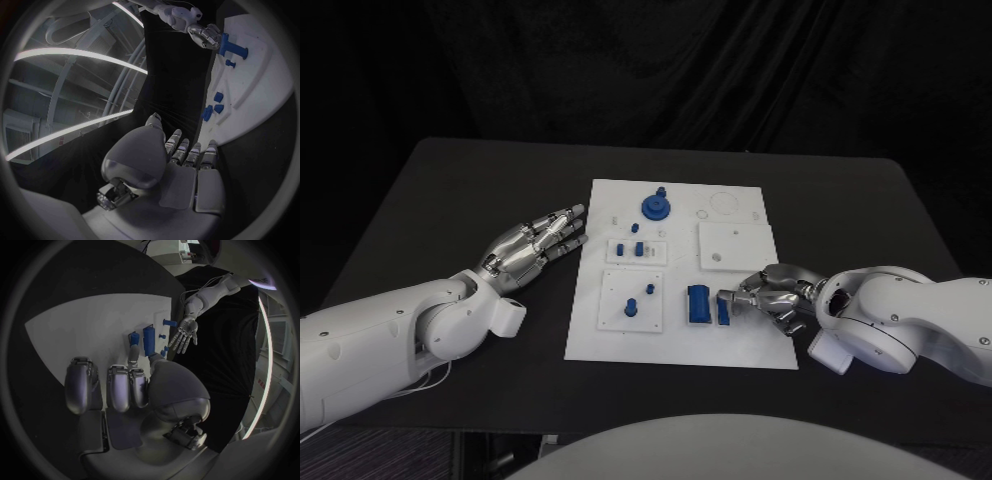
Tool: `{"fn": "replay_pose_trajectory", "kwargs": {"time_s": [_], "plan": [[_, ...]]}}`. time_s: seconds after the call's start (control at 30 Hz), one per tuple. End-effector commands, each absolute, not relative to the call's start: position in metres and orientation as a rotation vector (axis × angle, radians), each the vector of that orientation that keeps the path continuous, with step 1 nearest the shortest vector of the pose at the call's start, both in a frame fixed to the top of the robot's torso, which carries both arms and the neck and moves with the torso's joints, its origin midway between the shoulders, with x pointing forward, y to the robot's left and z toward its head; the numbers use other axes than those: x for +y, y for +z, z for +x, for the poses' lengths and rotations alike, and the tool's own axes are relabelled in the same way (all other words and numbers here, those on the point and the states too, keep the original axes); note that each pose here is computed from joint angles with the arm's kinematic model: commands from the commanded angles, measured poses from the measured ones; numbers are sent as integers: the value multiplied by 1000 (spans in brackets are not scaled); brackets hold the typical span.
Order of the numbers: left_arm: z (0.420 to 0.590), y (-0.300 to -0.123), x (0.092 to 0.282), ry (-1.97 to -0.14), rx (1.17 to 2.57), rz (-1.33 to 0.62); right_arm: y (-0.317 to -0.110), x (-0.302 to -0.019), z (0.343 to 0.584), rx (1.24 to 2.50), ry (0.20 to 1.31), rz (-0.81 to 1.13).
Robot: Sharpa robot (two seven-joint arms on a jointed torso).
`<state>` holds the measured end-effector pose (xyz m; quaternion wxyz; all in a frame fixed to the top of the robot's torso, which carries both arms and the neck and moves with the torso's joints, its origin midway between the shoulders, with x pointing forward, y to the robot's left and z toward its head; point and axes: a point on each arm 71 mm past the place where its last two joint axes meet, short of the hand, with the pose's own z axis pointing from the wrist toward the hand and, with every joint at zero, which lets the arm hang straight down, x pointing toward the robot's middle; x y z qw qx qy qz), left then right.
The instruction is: Assemble the parts on the task board
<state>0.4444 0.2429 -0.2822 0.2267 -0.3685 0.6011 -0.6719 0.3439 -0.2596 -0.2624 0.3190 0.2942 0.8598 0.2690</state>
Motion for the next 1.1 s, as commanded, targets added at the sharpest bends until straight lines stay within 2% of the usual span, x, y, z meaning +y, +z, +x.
{"fn": "replay_pose_trajectory", "kwargs": {"time_s": [0.03, 0.33, 1.1], "plan": [[443, -282, 241, -1874, 1649, -1017, -254, -260, 345, 2171, 695, 592], [442, -282, 243, -1870, 1645, -1019, -250, -268, 335, 2196, 644, 419], [442, -282, 243, -1870, 1642, -1019, -262, -269, 330, 2305, 573, 379]]}}
